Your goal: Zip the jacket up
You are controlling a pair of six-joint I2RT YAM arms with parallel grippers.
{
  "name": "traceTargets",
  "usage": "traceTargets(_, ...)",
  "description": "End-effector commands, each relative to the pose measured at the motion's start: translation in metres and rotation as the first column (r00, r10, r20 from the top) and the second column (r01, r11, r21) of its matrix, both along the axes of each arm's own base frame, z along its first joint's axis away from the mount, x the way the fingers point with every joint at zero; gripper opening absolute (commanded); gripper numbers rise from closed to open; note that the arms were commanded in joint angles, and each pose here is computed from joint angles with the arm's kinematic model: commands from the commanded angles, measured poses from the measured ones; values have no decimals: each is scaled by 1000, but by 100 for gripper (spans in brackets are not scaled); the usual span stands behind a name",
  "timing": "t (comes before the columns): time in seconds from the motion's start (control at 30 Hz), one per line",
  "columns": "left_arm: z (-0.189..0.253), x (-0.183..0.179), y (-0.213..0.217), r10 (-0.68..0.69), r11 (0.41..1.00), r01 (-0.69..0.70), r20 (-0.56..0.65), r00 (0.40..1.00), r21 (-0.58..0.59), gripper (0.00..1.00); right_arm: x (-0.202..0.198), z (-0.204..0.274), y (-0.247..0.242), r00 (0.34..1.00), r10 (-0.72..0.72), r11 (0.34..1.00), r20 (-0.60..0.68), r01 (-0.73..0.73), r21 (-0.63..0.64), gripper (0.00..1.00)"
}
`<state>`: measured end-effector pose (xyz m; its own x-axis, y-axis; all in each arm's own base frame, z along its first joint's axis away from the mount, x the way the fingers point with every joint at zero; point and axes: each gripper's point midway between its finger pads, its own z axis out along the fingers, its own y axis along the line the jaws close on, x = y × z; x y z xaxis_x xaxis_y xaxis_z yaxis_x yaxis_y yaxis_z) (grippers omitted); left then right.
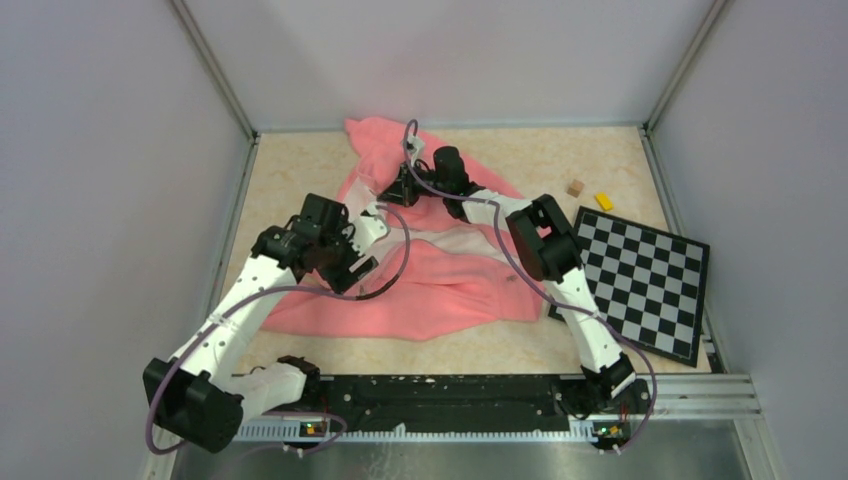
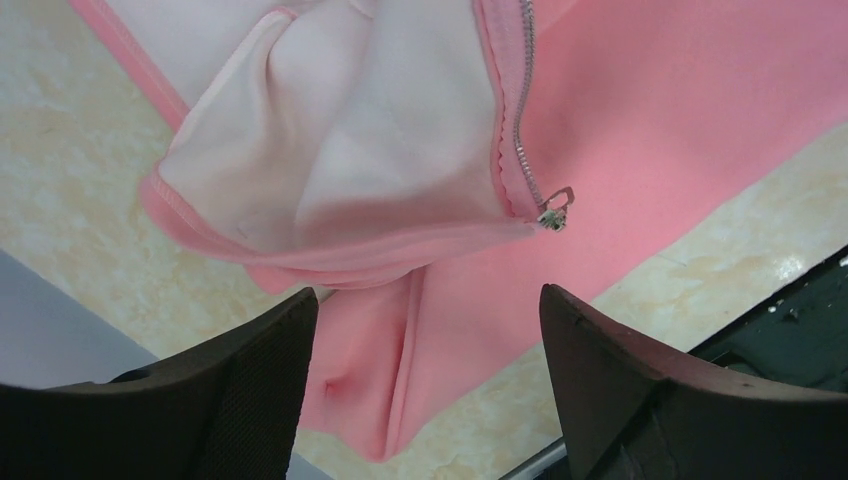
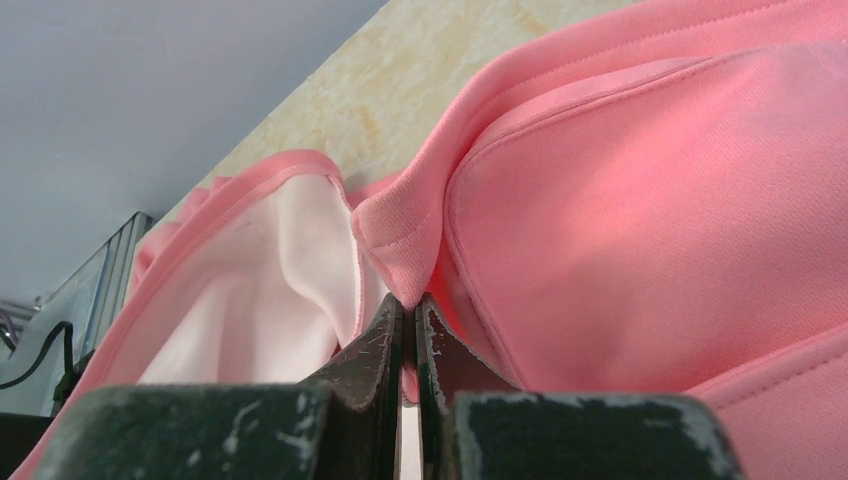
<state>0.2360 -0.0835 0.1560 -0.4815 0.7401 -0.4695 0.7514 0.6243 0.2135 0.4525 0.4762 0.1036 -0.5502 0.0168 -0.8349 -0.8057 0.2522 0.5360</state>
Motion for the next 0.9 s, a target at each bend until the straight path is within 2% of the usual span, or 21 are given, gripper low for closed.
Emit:
traceTargets(0.0,2,1,-5,-183,982,182,23,983,43,86,-2,59,-3,994,20,998,112,-27,63,0)
traceTargets(0.17,-11,11,-5,-304,950,297,65,950,96,86,-4,61,-3,993,27,997,114,-34,66,0)
traceTargets(0.3,-18,16,-14,-347,936,343,56,936,74,84,-6,62,-3,993,32,997,115,-40,70,0)
traceTargets(0.43,-27,22,-15,-372,926,365,71,925,91,84,-5,63,-3,993,31,996,115,-40,76,0)
traceTargets(0.67,-40,13,-19,-395,918,393,27,918,57,82,-6,63,-3,993,33,996,115,-42,76,0)
traceTargets(0.87,-53,7,-21,-395,918,394,16,919,33,77,-6,63,-2,993,36,996,110,-46,82,0)
